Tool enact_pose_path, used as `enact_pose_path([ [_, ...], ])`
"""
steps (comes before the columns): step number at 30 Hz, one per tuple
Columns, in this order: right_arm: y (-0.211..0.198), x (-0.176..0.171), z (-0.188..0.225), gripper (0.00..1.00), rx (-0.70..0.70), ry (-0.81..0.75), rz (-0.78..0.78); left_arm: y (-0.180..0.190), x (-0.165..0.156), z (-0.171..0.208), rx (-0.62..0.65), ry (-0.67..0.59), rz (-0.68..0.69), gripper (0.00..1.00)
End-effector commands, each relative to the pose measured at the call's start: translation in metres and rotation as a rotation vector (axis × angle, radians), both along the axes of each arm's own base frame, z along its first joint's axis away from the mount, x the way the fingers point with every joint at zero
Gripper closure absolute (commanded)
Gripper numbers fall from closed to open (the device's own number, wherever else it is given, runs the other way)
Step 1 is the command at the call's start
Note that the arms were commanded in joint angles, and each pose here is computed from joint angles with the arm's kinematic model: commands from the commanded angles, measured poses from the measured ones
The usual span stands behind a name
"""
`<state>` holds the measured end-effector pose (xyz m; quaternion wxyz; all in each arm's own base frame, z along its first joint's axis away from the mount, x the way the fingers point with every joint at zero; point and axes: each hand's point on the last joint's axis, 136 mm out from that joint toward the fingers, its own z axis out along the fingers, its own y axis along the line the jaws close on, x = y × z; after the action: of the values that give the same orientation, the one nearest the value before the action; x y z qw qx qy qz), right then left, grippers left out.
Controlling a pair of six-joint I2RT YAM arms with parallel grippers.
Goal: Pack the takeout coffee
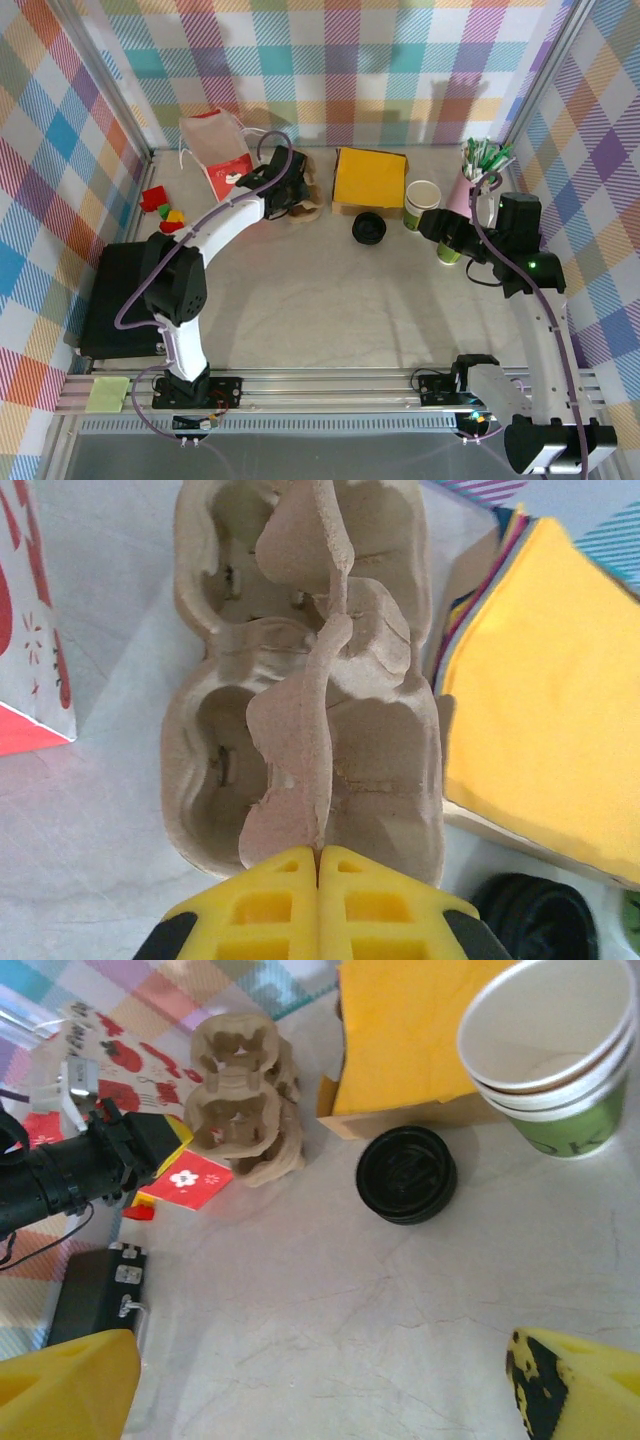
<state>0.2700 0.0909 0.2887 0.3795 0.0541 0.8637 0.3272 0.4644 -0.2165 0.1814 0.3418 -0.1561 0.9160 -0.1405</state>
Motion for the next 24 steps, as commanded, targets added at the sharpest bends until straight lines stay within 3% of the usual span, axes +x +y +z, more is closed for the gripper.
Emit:
enact_pose_path([
  [1, 0.015, -0.006, 0.037, 0.08, 0.067, -0.112, 0.093, -0.009, -0.011, 0.048, -0.073, -0.063, -0.08, 1.0],
  [9, 0.047, -0.016, 0.069, 0.1, 0.111, -0.222, 0.269, -0.033, -0.078, 0.099, -0.078, -0.066, -0.358, 1.0],
  [18, 0.112, -0.021, 0.07, 0.13, -0.128, -0.235, 0.473, -0.039, -0.174, 0.132, -0.127, -0.022, -0.635, 1.0],
  [24, 0.142, -0.022, 0.056, 0.16, -0.312, -0.22, 0.571, -0.03, -0.219, 0.139, -0.127, -0.006, -0.729, 1.0],
])
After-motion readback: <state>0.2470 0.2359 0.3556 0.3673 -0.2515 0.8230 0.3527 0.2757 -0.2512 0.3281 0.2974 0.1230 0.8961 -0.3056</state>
